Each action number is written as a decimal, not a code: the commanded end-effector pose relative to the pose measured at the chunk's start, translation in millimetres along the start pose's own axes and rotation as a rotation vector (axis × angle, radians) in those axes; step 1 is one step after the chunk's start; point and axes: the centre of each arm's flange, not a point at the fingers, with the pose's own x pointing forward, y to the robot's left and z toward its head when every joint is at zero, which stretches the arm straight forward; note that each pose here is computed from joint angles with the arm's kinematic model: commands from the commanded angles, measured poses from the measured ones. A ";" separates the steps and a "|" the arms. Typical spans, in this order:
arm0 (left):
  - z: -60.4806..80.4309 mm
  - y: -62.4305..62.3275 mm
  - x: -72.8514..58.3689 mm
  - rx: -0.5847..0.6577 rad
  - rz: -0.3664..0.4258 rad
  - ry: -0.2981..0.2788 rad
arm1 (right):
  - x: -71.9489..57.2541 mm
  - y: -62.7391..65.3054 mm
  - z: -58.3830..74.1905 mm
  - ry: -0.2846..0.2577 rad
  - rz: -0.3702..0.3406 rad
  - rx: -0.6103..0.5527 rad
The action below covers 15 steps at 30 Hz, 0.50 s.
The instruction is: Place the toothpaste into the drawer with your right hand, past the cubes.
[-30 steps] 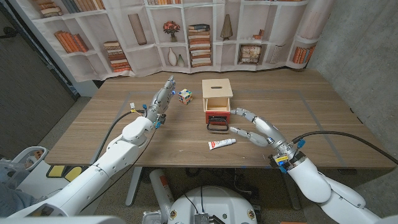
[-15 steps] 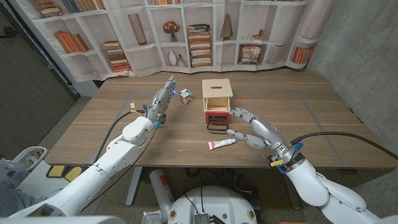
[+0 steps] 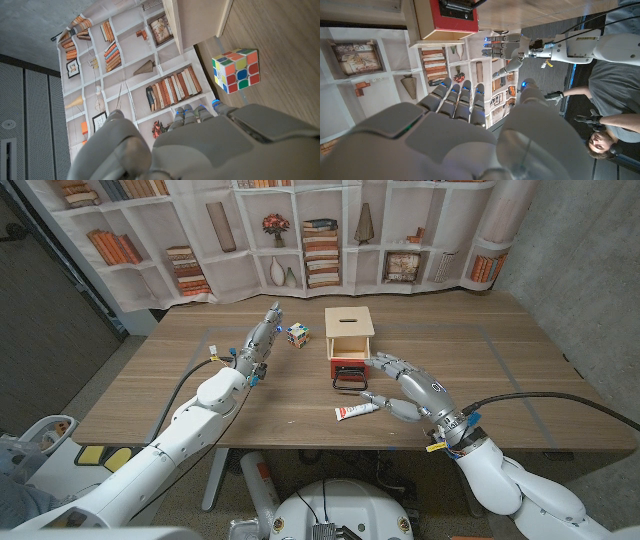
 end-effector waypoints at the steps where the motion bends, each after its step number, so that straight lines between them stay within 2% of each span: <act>1: -1.4 2.1 1.8 0.000 0.002 0.003 | 3.6 -1.2 2.1 0.009 -0.006 -0.099; 15: -2.1 3.3 2.4 0.003 0.006 0.011 | 7.0 2.1 5.5 0.007 0.018 -0.153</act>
